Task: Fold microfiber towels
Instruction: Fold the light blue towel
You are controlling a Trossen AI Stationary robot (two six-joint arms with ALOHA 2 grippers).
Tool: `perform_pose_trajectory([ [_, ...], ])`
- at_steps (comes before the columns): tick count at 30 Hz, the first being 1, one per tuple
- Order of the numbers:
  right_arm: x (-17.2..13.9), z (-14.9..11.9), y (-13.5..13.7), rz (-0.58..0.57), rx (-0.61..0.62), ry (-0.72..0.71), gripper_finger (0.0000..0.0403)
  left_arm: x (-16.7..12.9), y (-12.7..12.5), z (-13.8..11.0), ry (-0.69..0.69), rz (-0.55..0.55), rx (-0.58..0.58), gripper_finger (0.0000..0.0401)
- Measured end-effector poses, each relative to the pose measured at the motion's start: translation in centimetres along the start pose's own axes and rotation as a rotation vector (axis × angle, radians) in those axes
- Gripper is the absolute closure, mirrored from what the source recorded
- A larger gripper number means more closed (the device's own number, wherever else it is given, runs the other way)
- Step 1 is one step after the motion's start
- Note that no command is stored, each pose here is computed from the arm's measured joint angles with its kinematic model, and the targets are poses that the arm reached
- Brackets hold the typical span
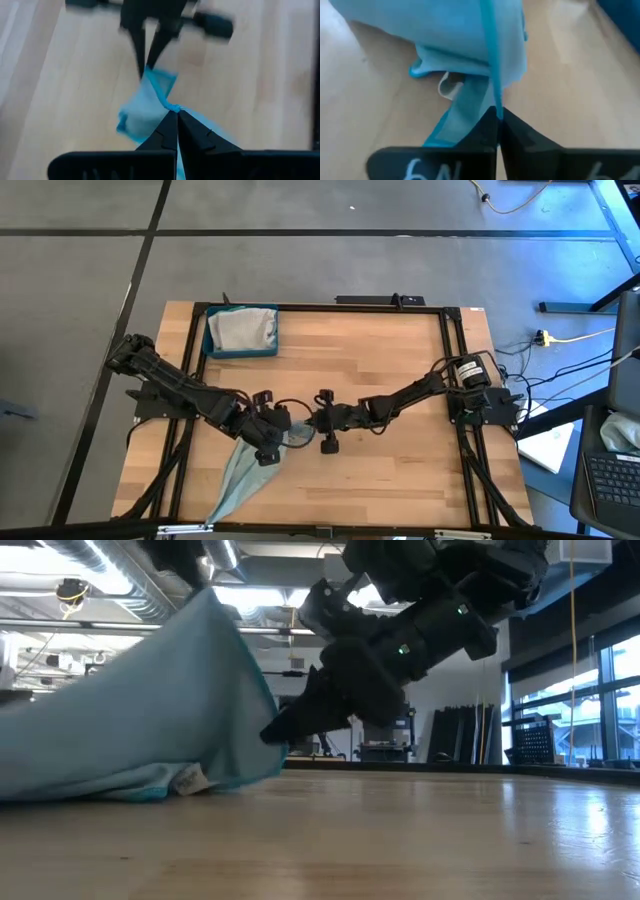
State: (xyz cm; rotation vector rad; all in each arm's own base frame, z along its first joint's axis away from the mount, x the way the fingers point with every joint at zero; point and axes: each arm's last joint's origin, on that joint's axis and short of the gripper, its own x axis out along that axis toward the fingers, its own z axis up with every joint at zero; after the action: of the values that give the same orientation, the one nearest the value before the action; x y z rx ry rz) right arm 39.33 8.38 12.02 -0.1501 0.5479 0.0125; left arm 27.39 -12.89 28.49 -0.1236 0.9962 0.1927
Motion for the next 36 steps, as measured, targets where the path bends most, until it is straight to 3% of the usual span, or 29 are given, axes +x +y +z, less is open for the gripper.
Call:
perform_pose_trajectory([
  [8, -1.7, 4.1, -3.9, -0.269, -0.297, -0.061, 0.0396, -0.8, 2.2, -3.0, 0.270, 0.266, -0.049, 0.0401],
  [13, -2.7, 7.1, -7.5, -0.382, -0.427, -0.094, 0.0391, -1.7, 3.3, -3.6, 0.338, 0.396, -0.036, 0.0401],
  [17, -2.8, 8.9, -9.8, -0.439, -0.517, -0.071, 0.0398, -3.3, 4.1, -2.9, 0.313, 0.500, -0.045, 0.0401],
  [22, -3.1, 10.8, -11.3, -0.447, -0.538, -0.027, 0.0392, -5.0, 4.2, -1.5, 0.181, 0.479, -0.069, 0.0401],
  [28, -4.4, 12.3, -11.4, -0.414, -0.561, 0.040, 0.0398, -4.0, 3.0, -1.1, 0.067, 0.415, -0.086, 0.0398],
  [36, -9.6, 14.9, -10.5, -0.408, -0.624, 0.004, 0.0399, -2.4, 1.9, -3.0, 0.026, 0.416, -0.082, 0.0328],
])
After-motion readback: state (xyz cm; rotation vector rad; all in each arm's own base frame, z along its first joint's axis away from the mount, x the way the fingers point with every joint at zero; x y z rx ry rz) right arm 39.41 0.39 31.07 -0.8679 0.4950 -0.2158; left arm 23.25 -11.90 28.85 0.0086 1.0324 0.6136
